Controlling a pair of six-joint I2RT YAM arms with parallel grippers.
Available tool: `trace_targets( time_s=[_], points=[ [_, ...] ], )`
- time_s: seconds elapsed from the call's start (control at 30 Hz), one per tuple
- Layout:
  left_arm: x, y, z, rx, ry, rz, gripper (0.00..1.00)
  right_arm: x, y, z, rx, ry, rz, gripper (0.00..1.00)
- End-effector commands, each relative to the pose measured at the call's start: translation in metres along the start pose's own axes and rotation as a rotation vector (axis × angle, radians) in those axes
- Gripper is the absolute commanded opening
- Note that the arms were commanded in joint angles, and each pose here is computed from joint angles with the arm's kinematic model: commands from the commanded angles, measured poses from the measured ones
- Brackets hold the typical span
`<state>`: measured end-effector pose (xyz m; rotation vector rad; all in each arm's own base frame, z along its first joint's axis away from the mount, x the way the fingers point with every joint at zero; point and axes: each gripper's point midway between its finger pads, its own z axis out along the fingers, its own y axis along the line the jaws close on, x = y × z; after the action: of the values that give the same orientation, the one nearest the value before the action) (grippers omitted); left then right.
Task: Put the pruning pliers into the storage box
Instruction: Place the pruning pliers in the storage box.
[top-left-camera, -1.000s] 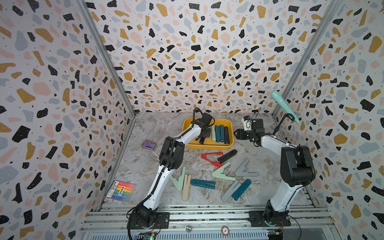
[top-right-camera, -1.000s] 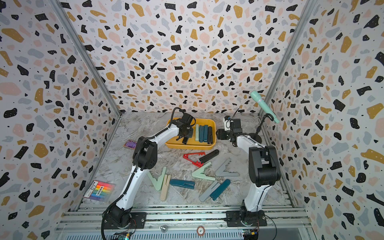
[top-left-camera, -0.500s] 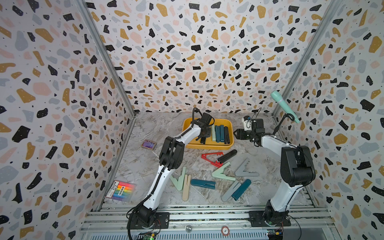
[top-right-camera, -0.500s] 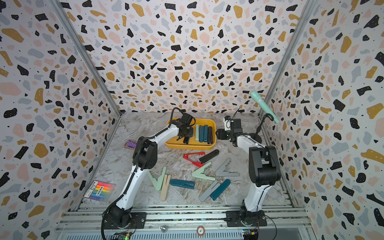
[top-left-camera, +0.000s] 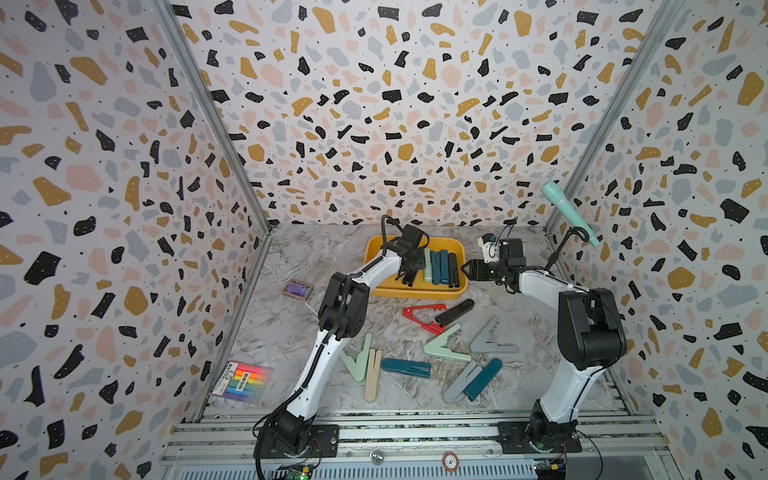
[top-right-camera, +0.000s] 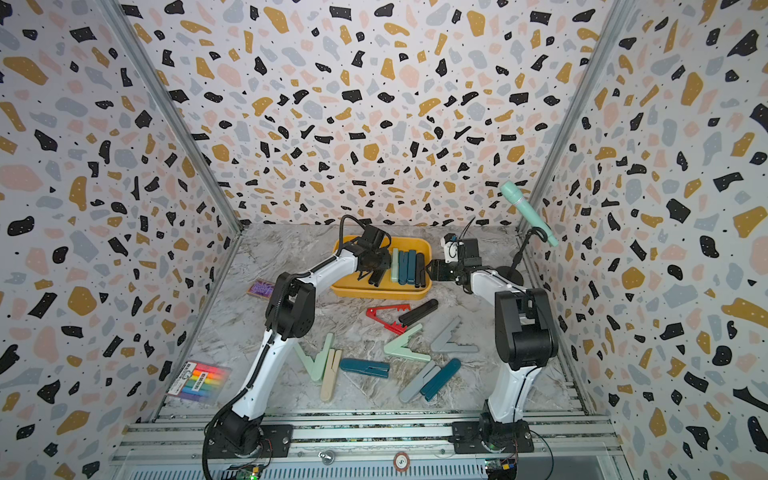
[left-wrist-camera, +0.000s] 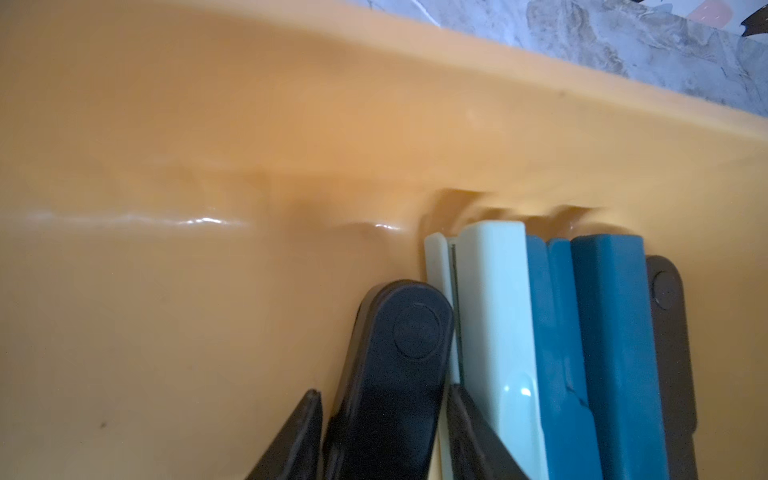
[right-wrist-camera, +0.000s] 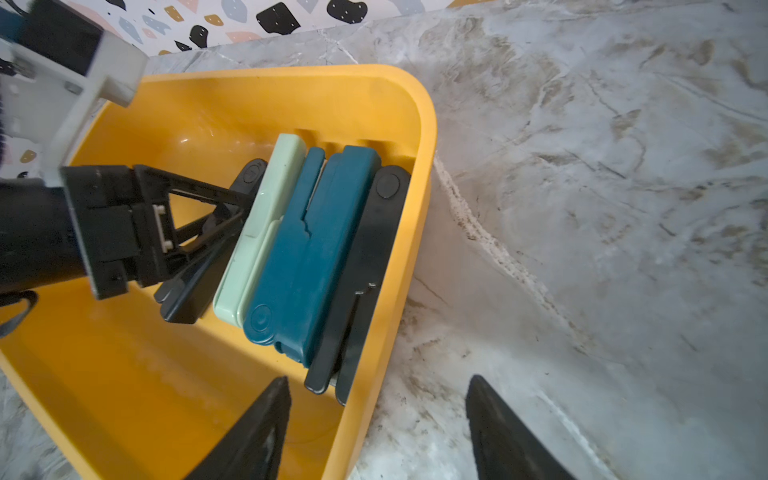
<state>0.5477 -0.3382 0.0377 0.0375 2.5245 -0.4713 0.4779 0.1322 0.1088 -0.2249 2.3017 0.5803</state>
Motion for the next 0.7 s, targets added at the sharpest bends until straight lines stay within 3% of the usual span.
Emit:
trace_targets(
  time_s=[0.0,0.2,0.67],
  points=[
    [-0.003,-0.011,0.0,0.071,-0.015,-0.051,0.48,-0.014,0.008,-0.001,-0.03,-0.017,-0.002,0.69],
    [-0.006,0.003,-0.01,0.052,-0.014,-0.061,0.48,-0.011,0.008,-0.003,-0.022,-0.01,-0.007,0.69],
    [0.002,-0.008,-0.033,0.129,0.008,-0.065,0.44,-0.014,0.005,-0.01,0.001,-0.011,-0.003,0.69]
  ],
)
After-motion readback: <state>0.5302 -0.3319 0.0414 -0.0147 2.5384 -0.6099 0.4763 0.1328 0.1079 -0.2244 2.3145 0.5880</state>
